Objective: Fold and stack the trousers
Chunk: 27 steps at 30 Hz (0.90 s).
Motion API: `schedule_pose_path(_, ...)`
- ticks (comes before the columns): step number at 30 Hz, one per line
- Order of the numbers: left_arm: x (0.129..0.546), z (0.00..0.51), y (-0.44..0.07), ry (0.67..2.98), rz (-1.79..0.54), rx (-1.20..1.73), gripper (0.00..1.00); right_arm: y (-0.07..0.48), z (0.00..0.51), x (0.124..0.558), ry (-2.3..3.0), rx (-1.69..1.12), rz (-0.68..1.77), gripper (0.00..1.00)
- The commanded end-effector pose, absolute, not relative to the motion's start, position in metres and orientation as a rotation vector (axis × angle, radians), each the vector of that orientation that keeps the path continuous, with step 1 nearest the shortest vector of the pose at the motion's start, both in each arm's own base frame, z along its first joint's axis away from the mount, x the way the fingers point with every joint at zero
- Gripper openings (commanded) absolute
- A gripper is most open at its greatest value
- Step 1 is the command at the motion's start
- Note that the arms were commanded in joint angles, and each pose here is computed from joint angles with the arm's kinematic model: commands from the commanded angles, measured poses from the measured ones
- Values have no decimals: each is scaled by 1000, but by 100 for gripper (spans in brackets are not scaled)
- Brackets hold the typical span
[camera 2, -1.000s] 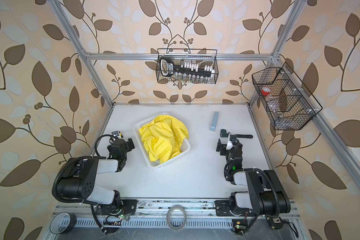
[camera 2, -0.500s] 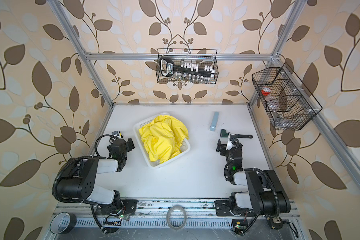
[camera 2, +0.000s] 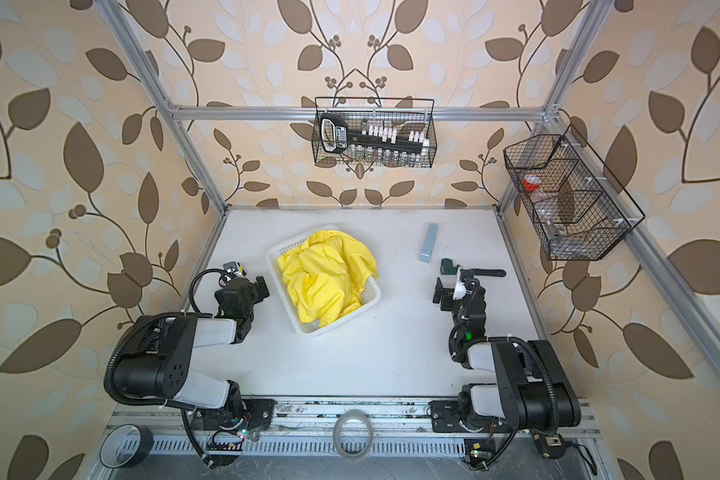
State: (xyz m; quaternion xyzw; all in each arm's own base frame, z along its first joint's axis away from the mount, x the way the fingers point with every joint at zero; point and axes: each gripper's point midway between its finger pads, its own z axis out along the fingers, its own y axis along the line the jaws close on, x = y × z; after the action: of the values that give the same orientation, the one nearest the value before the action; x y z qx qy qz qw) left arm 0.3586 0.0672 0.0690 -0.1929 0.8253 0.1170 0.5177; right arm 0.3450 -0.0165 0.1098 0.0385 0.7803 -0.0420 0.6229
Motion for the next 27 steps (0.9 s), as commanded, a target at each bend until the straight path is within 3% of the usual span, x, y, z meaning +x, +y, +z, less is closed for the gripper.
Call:
schedule_pose_path(1,368,83,68,1934,298,-465,99,-15,122,352,1753,75,-93,100)
schedule_pose_path(9,366,90,66,1934,290,-440,99,-12,160,344,1726,53,-120,100)
schedule_pose_path(13,360,140,79,1912,348,-550,99,-5,209,337,1617,61,-60,100)
schedule_pose_path(17,361,173,73,1901,240,-650,99,22,245,337,1588,-22,59,100)
schedule_pose_path(27,354,208,18,2241,-57,-701,99,106,279,330,1734,-295,339,100)
